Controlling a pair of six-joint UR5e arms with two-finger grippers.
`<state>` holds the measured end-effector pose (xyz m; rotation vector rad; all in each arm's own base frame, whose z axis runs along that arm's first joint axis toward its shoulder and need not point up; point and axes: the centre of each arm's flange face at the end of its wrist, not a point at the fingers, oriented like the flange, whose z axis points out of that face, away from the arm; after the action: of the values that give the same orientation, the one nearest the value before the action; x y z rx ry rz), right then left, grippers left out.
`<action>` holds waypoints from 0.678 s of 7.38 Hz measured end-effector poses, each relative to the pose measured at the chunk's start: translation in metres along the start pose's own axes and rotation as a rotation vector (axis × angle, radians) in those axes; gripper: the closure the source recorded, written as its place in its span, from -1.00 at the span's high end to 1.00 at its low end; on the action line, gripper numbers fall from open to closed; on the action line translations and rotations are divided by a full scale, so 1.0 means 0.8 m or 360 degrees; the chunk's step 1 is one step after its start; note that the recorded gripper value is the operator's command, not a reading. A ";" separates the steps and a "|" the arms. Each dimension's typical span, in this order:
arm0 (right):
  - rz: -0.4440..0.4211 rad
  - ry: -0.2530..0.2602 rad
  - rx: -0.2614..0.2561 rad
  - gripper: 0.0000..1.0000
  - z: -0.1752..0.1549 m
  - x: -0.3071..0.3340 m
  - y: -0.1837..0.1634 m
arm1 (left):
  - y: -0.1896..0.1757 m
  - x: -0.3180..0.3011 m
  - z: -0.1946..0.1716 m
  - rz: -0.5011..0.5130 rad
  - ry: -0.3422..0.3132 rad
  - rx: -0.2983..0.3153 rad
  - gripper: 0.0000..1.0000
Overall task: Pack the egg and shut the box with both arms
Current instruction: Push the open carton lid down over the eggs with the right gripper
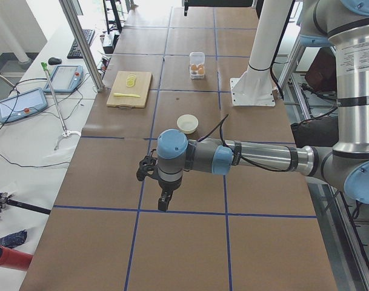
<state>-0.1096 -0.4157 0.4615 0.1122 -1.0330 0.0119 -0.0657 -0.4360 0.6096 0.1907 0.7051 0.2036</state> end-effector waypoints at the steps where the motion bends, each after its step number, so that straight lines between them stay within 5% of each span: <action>1: 0.0027 -0.0074 -0.0028 -1.00 0.030 -0.036 0.017 | -0.002 0.001 -0.001 0.0003 0.0000 0.0005 1.00; 5: 0.0176 -0.0267 -0.0042 -1.00 0.146 -0.237 0.051 | -0.009 0.004 -0.007 0.0019 0.0001 0.0024 1.00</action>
<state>-0.3091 -0.3786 0.3616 0.0320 -1.2055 0.0902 -0.0657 -0.4417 0.6017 0.2095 0.7063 0.2100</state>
